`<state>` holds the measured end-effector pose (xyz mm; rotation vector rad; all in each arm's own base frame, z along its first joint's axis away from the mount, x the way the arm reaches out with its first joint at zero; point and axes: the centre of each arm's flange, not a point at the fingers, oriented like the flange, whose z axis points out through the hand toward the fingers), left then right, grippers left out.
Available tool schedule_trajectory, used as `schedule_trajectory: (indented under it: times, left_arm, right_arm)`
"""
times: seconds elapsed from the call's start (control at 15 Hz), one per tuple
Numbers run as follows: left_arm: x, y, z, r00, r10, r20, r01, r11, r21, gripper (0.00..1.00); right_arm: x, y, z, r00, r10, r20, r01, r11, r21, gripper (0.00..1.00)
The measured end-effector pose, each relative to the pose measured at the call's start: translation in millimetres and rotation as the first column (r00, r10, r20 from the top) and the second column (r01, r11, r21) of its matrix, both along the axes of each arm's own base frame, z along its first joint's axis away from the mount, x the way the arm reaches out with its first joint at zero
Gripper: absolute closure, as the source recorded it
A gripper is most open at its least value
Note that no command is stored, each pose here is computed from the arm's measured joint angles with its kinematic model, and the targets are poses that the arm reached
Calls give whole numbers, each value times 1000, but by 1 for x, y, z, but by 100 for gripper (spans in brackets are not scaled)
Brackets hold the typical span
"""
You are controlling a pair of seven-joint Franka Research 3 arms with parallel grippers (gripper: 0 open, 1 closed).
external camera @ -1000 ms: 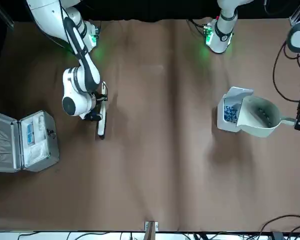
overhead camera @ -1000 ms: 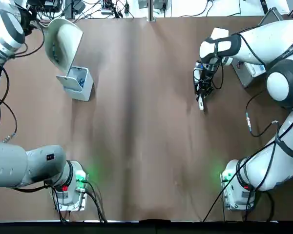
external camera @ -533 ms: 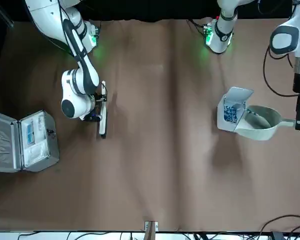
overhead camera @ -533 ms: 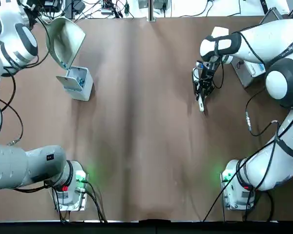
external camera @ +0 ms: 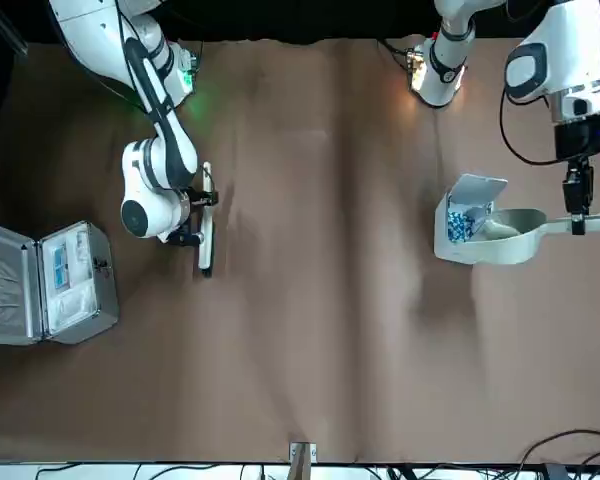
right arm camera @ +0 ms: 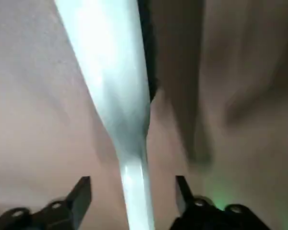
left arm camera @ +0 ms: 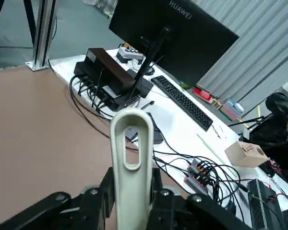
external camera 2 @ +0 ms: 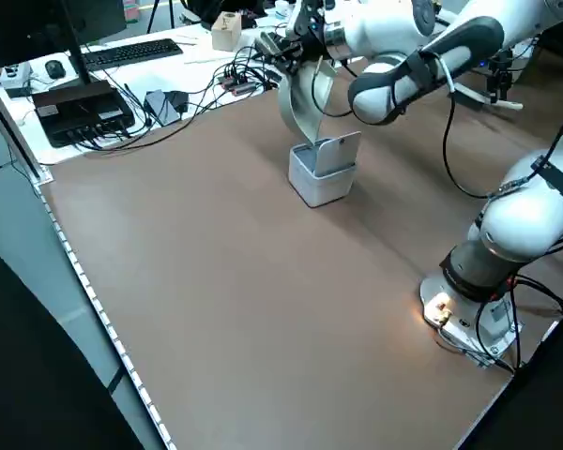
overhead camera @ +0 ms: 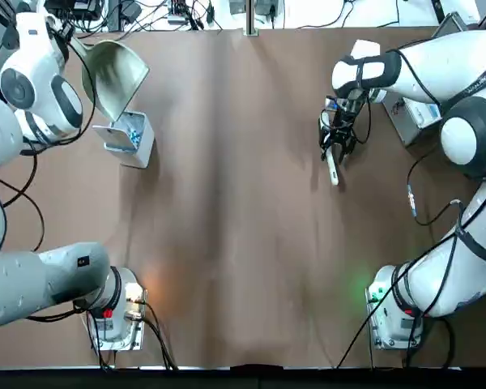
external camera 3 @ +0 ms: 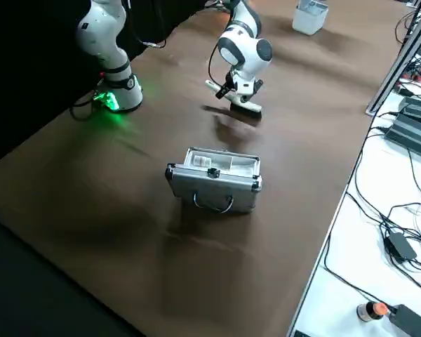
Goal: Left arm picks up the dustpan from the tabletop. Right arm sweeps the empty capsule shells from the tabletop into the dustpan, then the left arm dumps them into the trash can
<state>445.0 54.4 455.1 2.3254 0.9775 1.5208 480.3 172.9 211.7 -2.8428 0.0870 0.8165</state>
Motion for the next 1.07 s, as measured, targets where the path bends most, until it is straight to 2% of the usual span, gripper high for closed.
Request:
schedule_trajectory:
  times: [0.13, 0.33, 0.6, 0.87, 1.07]
  left_arm:
    - [-2, -4, -1, 1000, -7, 7, 7, 1000, 11, 67]
    - [-3, -3, 0, 1000, -12, 8, 12, 1000, 27, 67]
    - [-3, -2, 0, 1000, -30, -1, 30, 997, 66, 67]
    - [14, 6, 6, 994, -51, -99, 54, 998, 29, 67]
    - [37, 25, 33, 978, -71, -196, 67, 997, -28, 67]
  right_arm:
    - [13, -2, 14, 1000, -4, 7, 4, 1000, 11, 2]
    - [52, -23, 57, 1000, 5, 30, -5, 1000, 10, 2]
    - [104, -60, 149, 997, 1, 80, -2, 1000, 16, 2]
    - [135, -93, 219, 984, -30, 177, 26, 999, 20, 2]
    - [151, -109, 263, 956, 46, 289, -21, 996, -89, 2]
